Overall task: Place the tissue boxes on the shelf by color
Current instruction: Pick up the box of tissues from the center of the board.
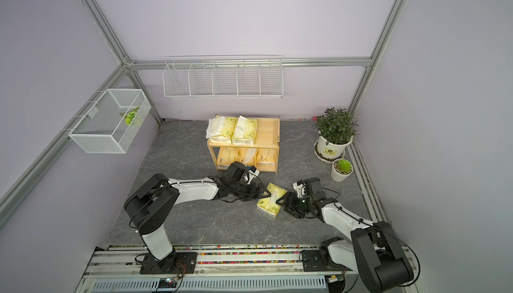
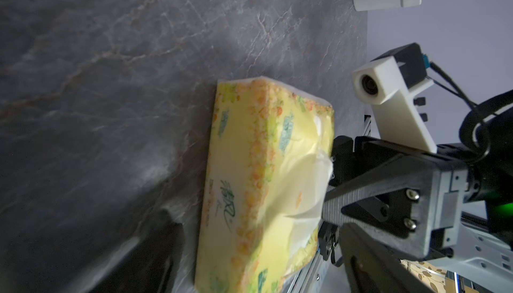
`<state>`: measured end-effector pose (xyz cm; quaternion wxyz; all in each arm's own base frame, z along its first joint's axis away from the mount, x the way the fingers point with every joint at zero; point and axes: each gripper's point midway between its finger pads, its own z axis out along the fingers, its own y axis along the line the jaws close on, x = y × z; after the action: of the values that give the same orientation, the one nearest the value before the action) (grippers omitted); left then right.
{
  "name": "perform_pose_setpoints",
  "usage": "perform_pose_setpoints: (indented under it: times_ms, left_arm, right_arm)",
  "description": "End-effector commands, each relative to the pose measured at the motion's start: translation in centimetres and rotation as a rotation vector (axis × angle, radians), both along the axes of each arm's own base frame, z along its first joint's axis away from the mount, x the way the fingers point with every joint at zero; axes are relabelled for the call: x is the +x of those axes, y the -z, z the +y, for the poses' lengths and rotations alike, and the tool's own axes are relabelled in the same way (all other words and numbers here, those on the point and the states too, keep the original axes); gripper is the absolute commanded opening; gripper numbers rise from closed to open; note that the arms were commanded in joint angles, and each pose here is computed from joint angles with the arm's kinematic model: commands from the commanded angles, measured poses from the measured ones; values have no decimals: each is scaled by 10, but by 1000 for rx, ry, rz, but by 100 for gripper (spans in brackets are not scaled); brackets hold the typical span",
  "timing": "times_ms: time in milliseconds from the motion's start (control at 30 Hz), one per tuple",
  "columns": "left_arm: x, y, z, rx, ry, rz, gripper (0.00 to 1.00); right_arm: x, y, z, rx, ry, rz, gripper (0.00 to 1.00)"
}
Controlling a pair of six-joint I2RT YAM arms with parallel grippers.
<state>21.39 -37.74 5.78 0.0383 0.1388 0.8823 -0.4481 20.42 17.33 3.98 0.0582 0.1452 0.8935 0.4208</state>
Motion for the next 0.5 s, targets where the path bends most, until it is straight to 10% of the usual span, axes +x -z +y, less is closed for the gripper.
perform_pose_setpoints:
  times_ms: [0, 467]
  left_arm:
    - [-2, 1, -2, -30, 10, 10, 88]
    - [-6, 4, -4, -45, 18, 36, 35]
  right_arm:
    - [8, -6, 7, 13, -21, -46, 58]
    - [9, -12, 12, 10, -34, -60, 35]
